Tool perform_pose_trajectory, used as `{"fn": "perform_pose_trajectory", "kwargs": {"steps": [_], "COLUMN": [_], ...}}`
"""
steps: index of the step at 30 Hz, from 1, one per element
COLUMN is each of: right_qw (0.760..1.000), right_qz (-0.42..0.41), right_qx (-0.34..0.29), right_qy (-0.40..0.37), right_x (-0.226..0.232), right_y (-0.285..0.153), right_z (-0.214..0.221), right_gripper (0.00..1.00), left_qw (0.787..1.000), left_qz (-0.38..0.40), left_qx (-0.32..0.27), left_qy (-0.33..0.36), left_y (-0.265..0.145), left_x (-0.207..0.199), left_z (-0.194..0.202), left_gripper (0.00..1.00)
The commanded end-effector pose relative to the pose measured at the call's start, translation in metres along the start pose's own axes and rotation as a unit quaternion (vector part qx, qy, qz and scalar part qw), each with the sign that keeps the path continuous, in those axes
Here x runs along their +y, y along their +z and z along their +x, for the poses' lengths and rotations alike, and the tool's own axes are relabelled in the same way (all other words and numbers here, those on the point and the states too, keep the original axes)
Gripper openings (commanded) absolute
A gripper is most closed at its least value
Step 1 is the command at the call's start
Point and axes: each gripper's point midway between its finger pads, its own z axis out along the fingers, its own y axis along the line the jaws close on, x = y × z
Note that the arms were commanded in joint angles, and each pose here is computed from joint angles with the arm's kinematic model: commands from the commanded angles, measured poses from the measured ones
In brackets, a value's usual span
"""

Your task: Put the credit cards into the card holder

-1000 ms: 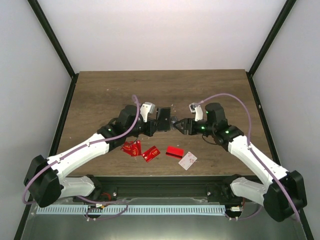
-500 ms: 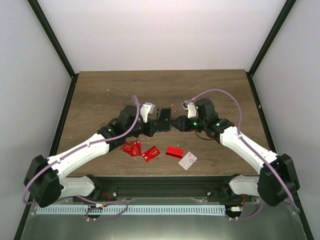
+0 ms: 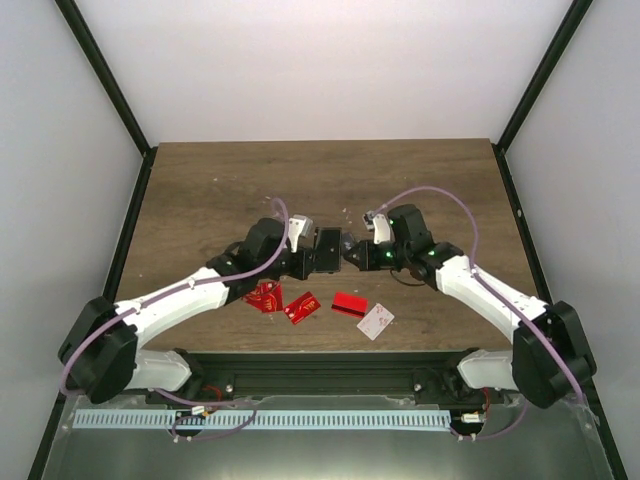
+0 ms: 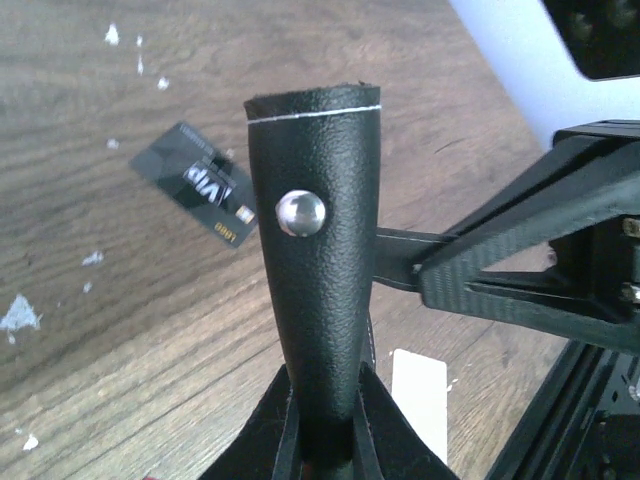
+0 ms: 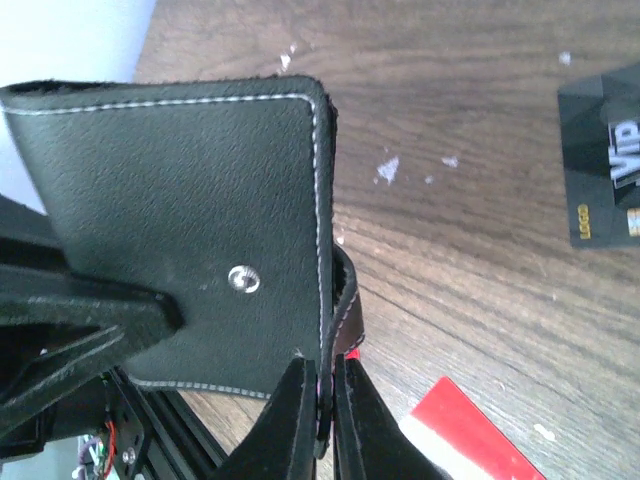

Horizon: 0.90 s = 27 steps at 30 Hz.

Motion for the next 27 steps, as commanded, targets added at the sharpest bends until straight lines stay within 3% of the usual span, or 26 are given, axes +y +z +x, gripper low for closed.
{"fn": "perform_pose_trajectory", "kwargs": {"steps": [1, 11, 13, 17, 19, 27], "right_qw": [1.0, 0.996, 0.995, 0.994, 0.993, 0.994], "right_qz": [-0.015, -0.034, -0.039, -0.051, -0.055, -0.064], "right_qx": [0.018, 0.068, 0.075, 0.086, 0.087, 0.075], "right_qy": [0.001, 0.038, 0.045, 0.051, 0.052, 0.037], "right_x": [-0.003, -0.027, -0.03, -0.029, -0.028, -0.018], "right_y": [0.012, 0.051, 0.058, 0.066, 0.066, 0.059], "right_z": [0.012, 0.04, 0.042, 0.043, 0.043, 0.034], "right_gripper": [0.01, 0.01, 0.01, 0.01, 0.01, 0.01], "left_qw": [1.0, 0.998, 0.997, 0.983, 0.975, 0.982], "left_qz": [0.011, -0.013, -0.047, -0.17, -0.21, -0.172], "left_qx": [0.011, 0.055, 0.062, 0.071, 0.069, 0.064], "left_qy": [-0.021, -0.036, -0.03, -0.001, 0.023, 0.045], "left_y": [0.013, 0.038, 0.039, 0.027, 0.017, 0.011], "left_x": [0.013, 0.05, 0.065, 0.099, 0.105, 0.077], "left_z": [0.012, 0.037, 0.041, 0.043, 0.041, 0.041], "left_gripper": [0.06, 0.17, 0.29, 0.71, 0.82, 0.84]}}
